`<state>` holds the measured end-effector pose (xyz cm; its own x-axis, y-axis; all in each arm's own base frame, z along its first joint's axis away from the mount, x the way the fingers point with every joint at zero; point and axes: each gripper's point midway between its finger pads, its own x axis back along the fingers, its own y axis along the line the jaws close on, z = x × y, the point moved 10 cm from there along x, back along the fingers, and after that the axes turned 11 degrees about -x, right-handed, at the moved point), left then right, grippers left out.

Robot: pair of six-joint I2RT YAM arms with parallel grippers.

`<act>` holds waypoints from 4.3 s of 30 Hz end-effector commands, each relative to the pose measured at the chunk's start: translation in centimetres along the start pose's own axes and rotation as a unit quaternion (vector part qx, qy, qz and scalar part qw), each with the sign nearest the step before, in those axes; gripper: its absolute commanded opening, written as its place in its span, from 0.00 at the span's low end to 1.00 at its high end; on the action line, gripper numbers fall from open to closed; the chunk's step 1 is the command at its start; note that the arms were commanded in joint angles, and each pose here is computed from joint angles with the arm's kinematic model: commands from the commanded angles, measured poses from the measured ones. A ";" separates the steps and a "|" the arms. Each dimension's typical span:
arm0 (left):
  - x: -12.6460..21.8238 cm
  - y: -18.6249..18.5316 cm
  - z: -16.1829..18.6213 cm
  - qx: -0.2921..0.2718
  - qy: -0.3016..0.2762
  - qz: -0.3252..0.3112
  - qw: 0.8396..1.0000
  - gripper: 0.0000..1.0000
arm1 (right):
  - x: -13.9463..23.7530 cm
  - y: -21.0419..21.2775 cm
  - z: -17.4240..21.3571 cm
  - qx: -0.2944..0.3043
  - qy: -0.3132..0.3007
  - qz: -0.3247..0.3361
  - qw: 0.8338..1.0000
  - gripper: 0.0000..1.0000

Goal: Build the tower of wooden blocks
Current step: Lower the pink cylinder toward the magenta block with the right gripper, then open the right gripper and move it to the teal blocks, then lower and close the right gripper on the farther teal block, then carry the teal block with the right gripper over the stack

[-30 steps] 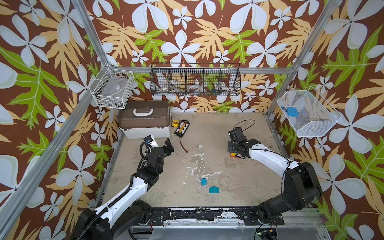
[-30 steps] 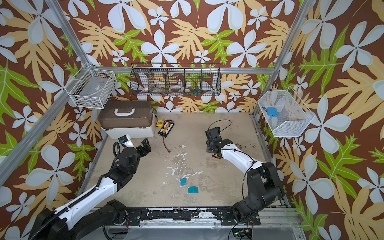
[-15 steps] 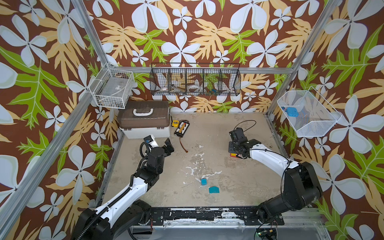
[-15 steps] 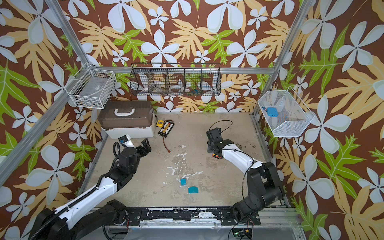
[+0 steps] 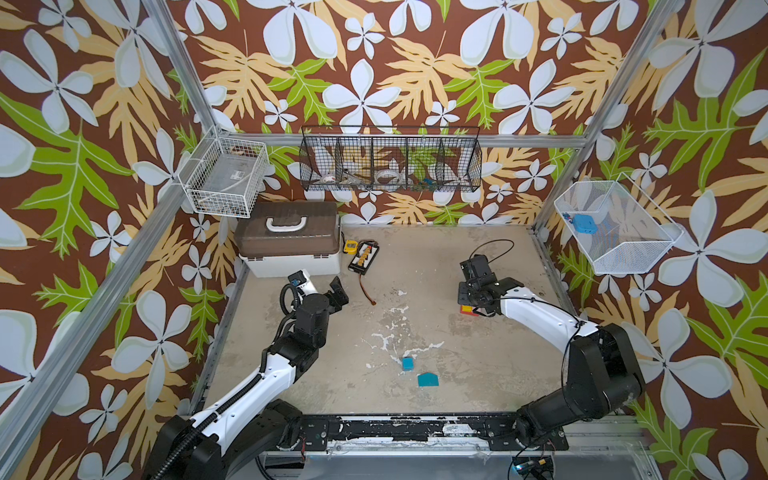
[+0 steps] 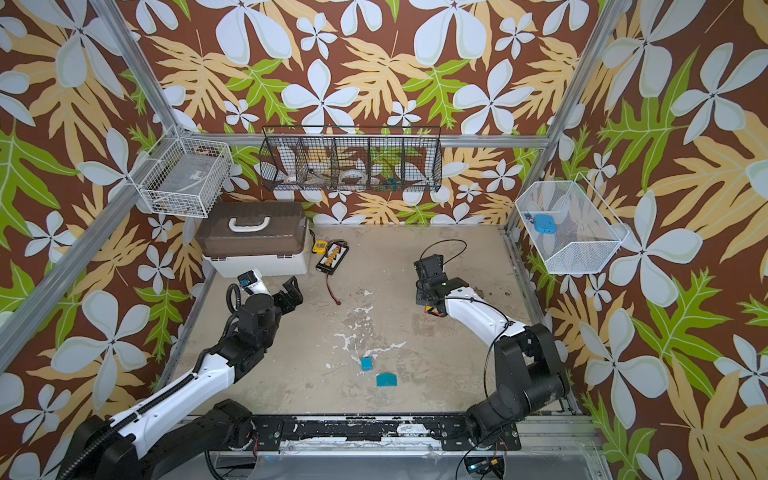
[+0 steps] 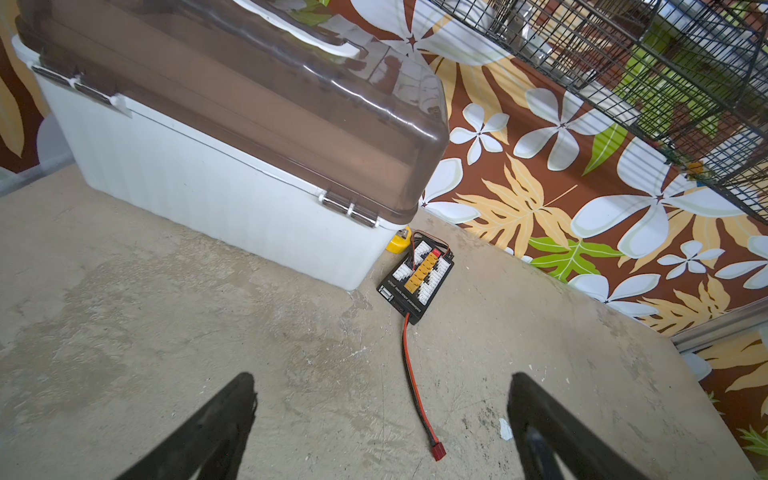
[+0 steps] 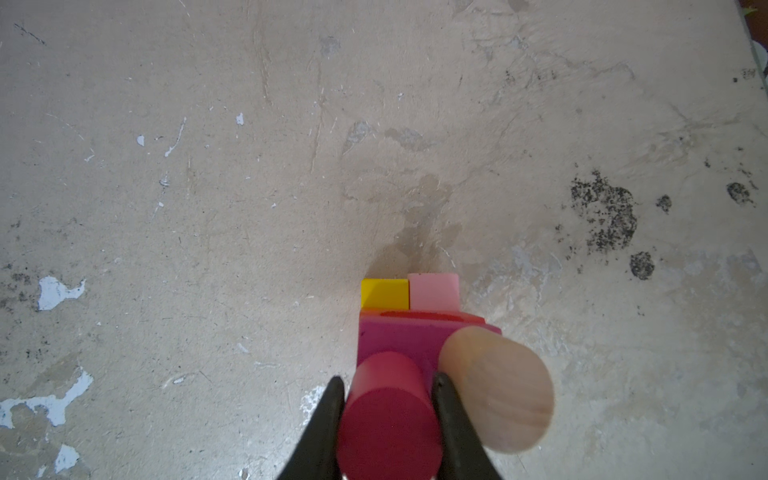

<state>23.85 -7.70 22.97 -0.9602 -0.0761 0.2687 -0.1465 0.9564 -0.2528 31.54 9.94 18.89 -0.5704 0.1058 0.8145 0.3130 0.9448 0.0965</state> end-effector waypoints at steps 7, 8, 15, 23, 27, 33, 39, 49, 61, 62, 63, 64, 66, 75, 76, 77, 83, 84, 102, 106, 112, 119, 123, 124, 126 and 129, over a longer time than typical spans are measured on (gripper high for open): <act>0.0 -0.2 -0.4 0.004 -0.007 0.005 1.000 0.96 | -0.3 0.3 -0.4 -0.003 -0.004 -0.002 1.000 0.25; 0.0 -0.2 -0.4 0.004 -0.006 0.005 1.000 0.96 | -0.4 0.3 -0.4 -0.003 -0.004 -0.002 1.000 0.25; 0.0 -0.2 -0.5 0.005 -0.007 0.005 1.000 0.96 | -0.7 0.3 -0.4 -0.003 -0.001 0.001 1.000 0.27; 0.0 -0.2 -0.4 0.005 -0.007 0.005 1.000 0.96 | -0.5 0.3 -0.5 -0.005 -0.003 -0.001 1.000 0.34; -0.1 -0.2 -0.4 0.005 -0.007 0.005 1.000 0.96 | -0.3 0.3 -0.6 -0.006 -0.006 0.000 1.000 0.37; -0.1 -0.2 -0.4 0.004 -0.006 0.005 1.000 0.96 | 0.2 0.3 -0.8 -0.009 -0.011 -0.006 1.000 0.38; -0.1 -0.2 -0.4 0.004 -0.006 0.005 1.000 0.95 | 0.8 0.2 -1.0 -0.015 -0.016 -0.010 1.000 0.39; -0.1 -0.2 -0.3 0.003 -0.005 0.004 1.000 0.96 | 5.0 -0.1 -1.2 -0.029 -0.038 -0.086 0.995 0.46; 0.0 -0.1 -0.5 0.002 -0.008 0.000 1.000 0.95 | 11.2 4.6 7.9 0.043 -0.066 -0.224 0.972 0.65; 0.0 -0.1 -0.5 0.003 -0.008 -0.001 1.000 0.95 | 11.3 5.0 9.1 0.052 -0.058 -0.232 0.970 0.66; 0.1 -0.1 -0.5 0.003 -0.009 0.000 1.000 0.95 | 11.4 5.3 10.2 0.061 -0.051 -0.238 0.968 0.66; 0.1 -0.1 -0.5 0.003 -0.010 0.000 1.000 0.96 | 11.5 5.6 11.2 0.071 -0.047 -0.244 0.966 0.66; 0.1 0.0 -0.5 0.003 -0.010 -0.001 1.000 0.96 | 11.8 6.1 13.2 0.088 -0.040 -0.245 0.965 0.67; 0.2 0.1 -0.5 0.003 -0.011 -0.006 1.000 0.96 | 12.1 7.6 20.3 0.141 -0.023 -0.237 0.961 0.68; 0.2 0.0 -0.5 0.003 -0.011 -0.005 1.000 0.96 | 11.8 7.9 20.8 0.146 -0.019 -0.231 0.962 0.68; 0.1 0.1 -0.4 0.002 -0.009 -0.005 1.000 0.96 | 11.4 8.1 21.2 0.149 -0.016 -0.225 0.963 0.69; 0.1 0.1 -0.3 0.002 -0.009 -0.006 1.000 0.96 | 9.7 9.2 22.7 0.157 0.004 -0.199 0.967 0.68; 0.0 0.0 -0.3 0.002 -0.008 -0.006 1.000 0.96 | 9.5 9.3 22.9 0.158 0.005 -0.196 0.968 0.68; -0.2 -0.1 -0.2 0.001 -0.007 -0.003 1.000 0.96 | 6.8 10.5 24.9 0.181 0.017 -0.148 0.972 0.44; -0.3 -0.2 -0.2 -0.002 0.000 -0.004 1.000 0.95 | 6.7 10.4 24.9 0.179 0.012 -0.145 0.973 0.37; -0.3 -0.2 -0.2 -0.001 -0.002 -0.002 1.000 0.95 | 7.1 10.5 24.6 0.180 0.008 -0.143 0.973 0.29; -0.1 0.1 0.0 0.005 -0.008 -0.003 1.000 0.97 | 9.1 9.6 22.5 0.175 -0.029 -0.130 0.976 0.26; -0.7 -0.4 0.2 -0.003 0.008 0.001 1.000 0.97 | 11.3 8.5 19.8 0.156 -0.067 -0.137 0.976 0.26; -0.9 -0.5 0.2 -0.007 0.013 0.001 1.000 0.97 | 11.6 8.0 19.0 0.147 -0.076 -0.136 0.977 0.26; -1.1 -0.7 0.3 -0.011 0.017 0.009 1.000 0.97 | 12.0 7.1 17.1 0.128 -0.080 -0.142 0.978 0.26; -1.5 -1.2 0.5 -0.011 0.024 0.031 0.999 0.97 | 11.8 5.7 14.4 0.102 -0.072 -0.156 0.980 0.26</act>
<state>24.94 -8.47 21.94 -0.9477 -0.0478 0.3157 -0.1276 0.9631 -0.2371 15.02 22.57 20.32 -0.7226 -0.1819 0.6670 -0.0325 0.9727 0.2300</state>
